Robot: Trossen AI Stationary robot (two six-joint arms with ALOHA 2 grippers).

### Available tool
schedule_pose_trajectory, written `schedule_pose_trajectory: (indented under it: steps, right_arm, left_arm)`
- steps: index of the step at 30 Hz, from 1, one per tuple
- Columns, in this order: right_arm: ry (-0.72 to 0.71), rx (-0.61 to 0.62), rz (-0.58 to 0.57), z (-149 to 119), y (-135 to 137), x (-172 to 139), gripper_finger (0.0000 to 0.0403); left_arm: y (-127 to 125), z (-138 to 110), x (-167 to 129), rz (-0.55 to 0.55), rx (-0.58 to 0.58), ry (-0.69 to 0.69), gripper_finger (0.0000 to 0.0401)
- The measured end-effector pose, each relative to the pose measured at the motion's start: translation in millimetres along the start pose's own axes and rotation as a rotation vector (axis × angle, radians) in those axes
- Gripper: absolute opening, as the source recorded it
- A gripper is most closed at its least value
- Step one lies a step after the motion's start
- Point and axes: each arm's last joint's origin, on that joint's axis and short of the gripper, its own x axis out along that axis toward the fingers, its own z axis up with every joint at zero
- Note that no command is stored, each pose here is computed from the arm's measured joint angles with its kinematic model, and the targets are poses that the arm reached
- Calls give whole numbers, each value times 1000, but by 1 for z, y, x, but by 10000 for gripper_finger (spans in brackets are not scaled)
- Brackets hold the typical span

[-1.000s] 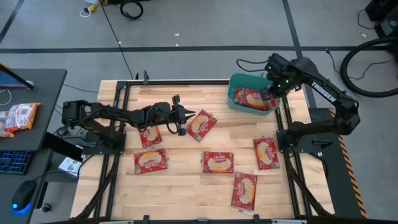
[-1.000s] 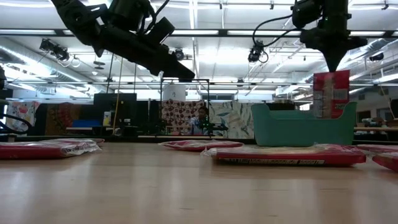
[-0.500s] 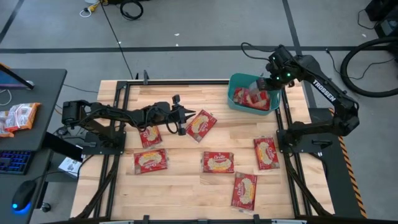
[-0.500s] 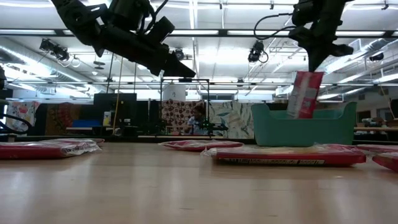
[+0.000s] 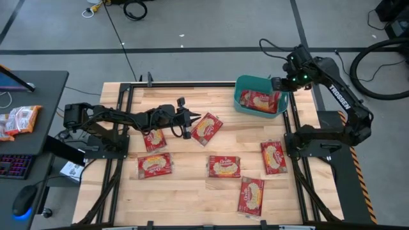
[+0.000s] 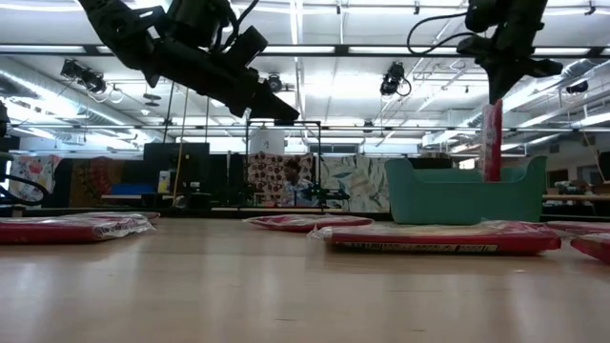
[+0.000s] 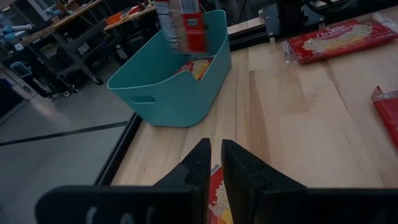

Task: Sort popcorn bags into baskets
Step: Put the popcorn bag into the blue bin

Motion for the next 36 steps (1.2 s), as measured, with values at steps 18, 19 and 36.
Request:
schedule_pose_trajectory:
  steps: [18,19,36]
  right_arm:
    - [-11,14,-94,7,-11,33,7]
    - [-10,10,-97,6,-11,34,7]
    - [-28,35,-66,6,-3,38,71]
  left_arm:
    - [0,0,0,1,0,-2,43]
    - [0,0,0,1,0,-2,43]
    - [0,1,0,1,-1,-4,43]
